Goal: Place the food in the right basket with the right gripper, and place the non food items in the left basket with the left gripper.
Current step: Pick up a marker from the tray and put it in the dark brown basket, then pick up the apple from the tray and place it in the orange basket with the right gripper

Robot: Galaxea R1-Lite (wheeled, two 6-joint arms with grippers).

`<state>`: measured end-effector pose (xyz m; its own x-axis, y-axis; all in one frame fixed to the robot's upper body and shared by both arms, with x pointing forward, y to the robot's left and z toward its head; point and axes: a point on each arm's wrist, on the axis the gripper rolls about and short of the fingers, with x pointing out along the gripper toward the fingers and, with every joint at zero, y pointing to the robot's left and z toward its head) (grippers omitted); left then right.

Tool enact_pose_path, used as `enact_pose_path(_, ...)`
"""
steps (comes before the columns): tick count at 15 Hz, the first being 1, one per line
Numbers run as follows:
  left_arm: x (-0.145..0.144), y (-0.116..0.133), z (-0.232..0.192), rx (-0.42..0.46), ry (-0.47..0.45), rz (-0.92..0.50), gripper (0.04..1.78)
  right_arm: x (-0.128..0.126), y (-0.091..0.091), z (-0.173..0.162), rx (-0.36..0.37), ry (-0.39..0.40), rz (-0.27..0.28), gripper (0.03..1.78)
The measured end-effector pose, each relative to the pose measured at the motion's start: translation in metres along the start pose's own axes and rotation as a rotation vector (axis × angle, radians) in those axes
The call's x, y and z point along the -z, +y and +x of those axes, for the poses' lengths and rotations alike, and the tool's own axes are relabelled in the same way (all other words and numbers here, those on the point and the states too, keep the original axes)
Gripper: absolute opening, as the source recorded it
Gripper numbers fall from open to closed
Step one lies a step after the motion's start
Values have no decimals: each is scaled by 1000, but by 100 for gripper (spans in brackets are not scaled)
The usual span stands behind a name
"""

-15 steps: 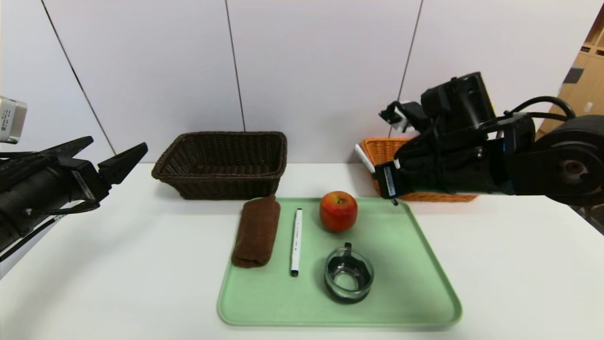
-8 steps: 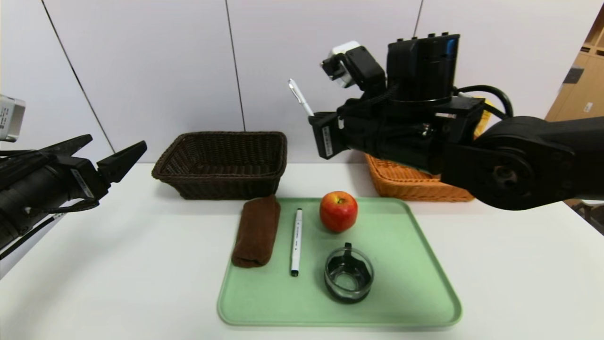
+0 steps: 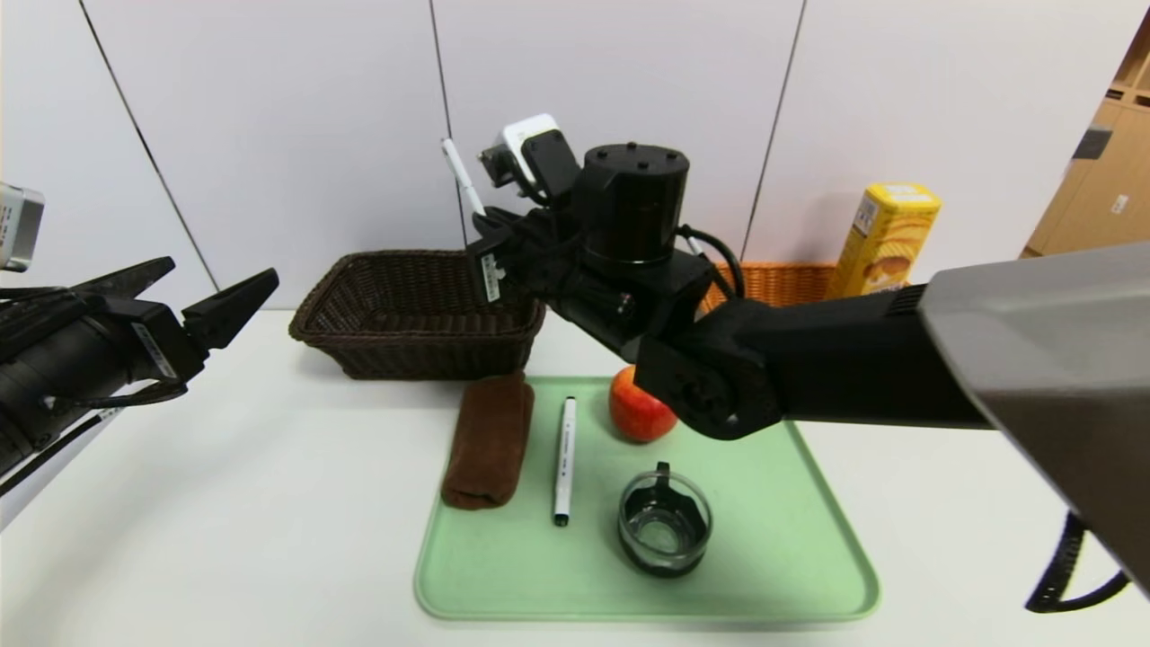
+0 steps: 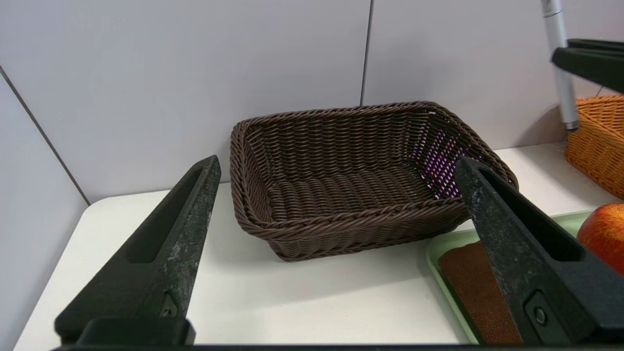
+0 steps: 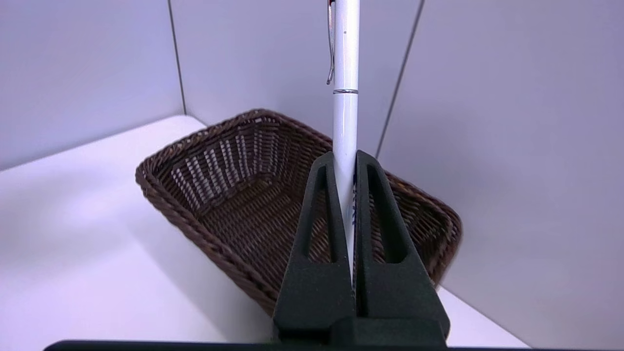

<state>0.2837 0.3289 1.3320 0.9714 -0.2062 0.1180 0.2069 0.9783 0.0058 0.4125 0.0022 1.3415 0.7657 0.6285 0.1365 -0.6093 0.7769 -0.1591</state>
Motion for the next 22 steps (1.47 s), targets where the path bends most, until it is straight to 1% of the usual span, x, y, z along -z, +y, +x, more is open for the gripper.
enact_pose_path(1, 0, 0, 0, 0, 0, 0, 169, 7, 3, 7, 13, -33, 4, 9)
enact_pose_path(2, 0, 0, 0, 0, 0, 1, 169, 15, 5, 12, 36, -46, 4, 9)
enact_pose_path(3, 0, 0, 0, 0, 0, 0, 169, 23, 6, 15, 58, -42, 4, 9)
enact_pose_path(4, 0, 0, 0, 0, 0, -1, 169, 30, 8, 19, 62, -36, 4, 9)
enact_pose_path(11, 2, 0, -1, 0, 9, -7, 169, 57, 12, 31, 63, 12, -6, 9)
enact_pose_path(12, 2, 0, -1, -1, 9, -7, 169, 59, 12, 32, 64, 15, -7, 20)
enact_pose_path(14, 2, 0, -1, 0, 8, -7, 169, 61, 12, 33, 69, 8, -7, 54)
enact_pose_path(16, 2, 0, -1, 0, 8, -7, 169, 63, 11, 36, 82, 4, -7, 80)
enact_pose_path(18, 2, 0, -1, 1, 3, -5, 169, 64, 9, 37, 88, 3, -9, 101)
enact_pose_path(20, 2, 0, -1, 0, 0, -5, 169, 63, 5, 37, 102, 4, -10, 117)
enact_pose_path(22, 1, 0, -1, 2, -7, -3, 169, 57, -6, 35, 129, 5, -13, 129)
